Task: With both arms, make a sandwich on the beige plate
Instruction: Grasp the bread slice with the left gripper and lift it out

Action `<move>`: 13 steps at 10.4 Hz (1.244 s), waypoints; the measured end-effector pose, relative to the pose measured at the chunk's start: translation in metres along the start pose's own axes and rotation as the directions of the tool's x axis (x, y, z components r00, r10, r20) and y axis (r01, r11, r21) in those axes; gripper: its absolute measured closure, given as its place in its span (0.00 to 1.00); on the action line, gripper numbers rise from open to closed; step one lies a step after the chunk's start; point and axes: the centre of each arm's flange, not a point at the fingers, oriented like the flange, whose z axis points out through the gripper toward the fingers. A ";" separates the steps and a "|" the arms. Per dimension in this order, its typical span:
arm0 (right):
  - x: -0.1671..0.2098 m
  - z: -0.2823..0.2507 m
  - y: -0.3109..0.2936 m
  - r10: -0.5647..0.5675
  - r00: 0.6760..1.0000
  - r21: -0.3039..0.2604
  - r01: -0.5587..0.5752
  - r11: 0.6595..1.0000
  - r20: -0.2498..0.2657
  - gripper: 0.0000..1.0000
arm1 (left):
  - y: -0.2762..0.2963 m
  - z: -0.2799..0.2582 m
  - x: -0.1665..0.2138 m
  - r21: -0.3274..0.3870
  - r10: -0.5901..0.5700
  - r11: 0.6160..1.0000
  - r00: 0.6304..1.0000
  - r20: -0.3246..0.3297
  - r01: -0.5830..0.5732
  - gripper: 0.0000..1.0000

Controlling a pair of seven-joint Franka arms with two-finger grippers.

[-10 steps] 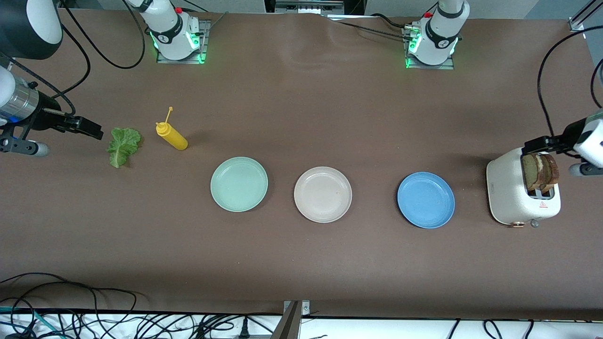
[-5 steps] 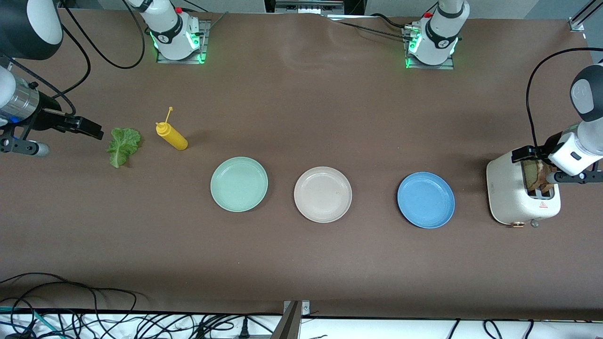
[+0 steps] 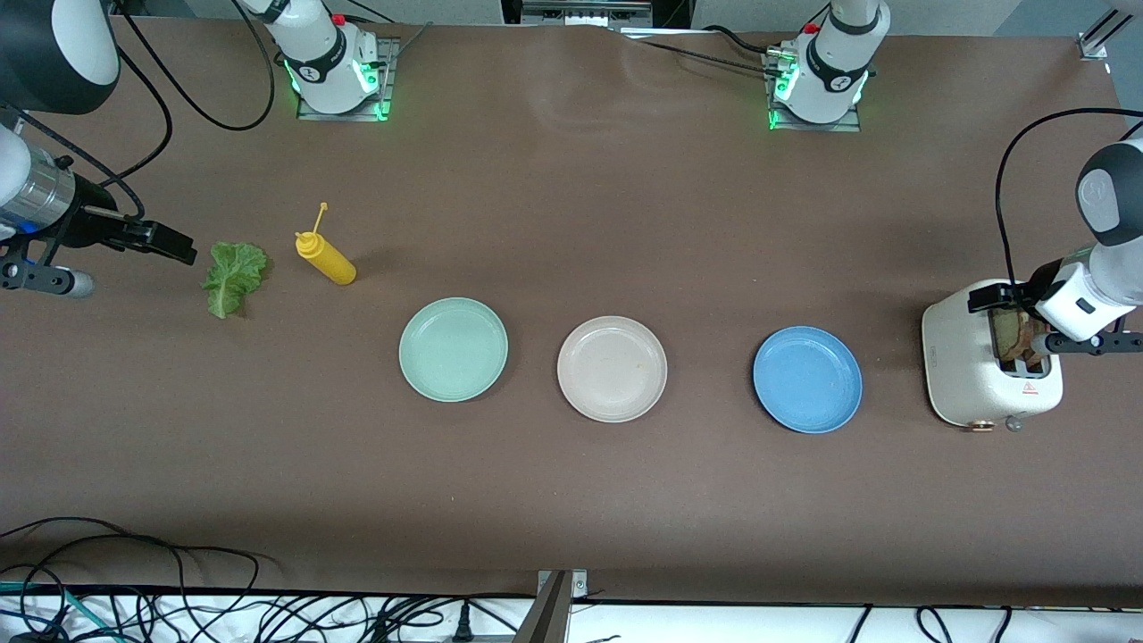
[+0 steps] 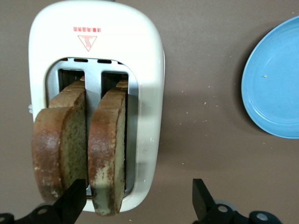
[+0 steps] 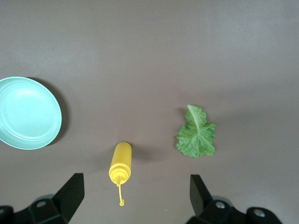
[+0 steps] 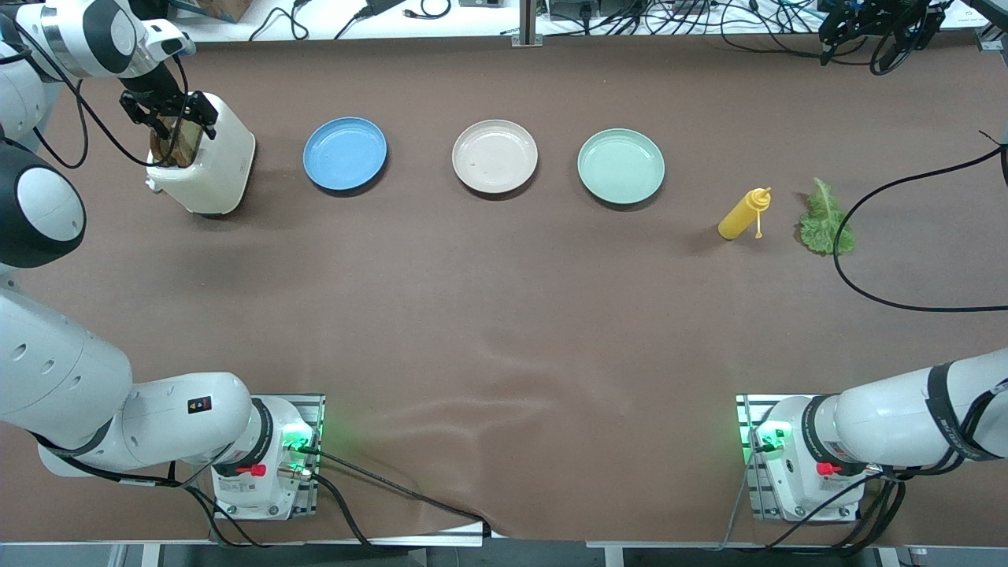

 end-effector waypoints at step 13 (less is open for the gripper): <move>0.001 0.002 0.000 0.000 1.000 -0.001 0.000 1.000 0.004 0.00 | -0.030 -0.055 -0.027 -0.003 0.105 0.994 0.994 0.012 -0.105 0.91</move>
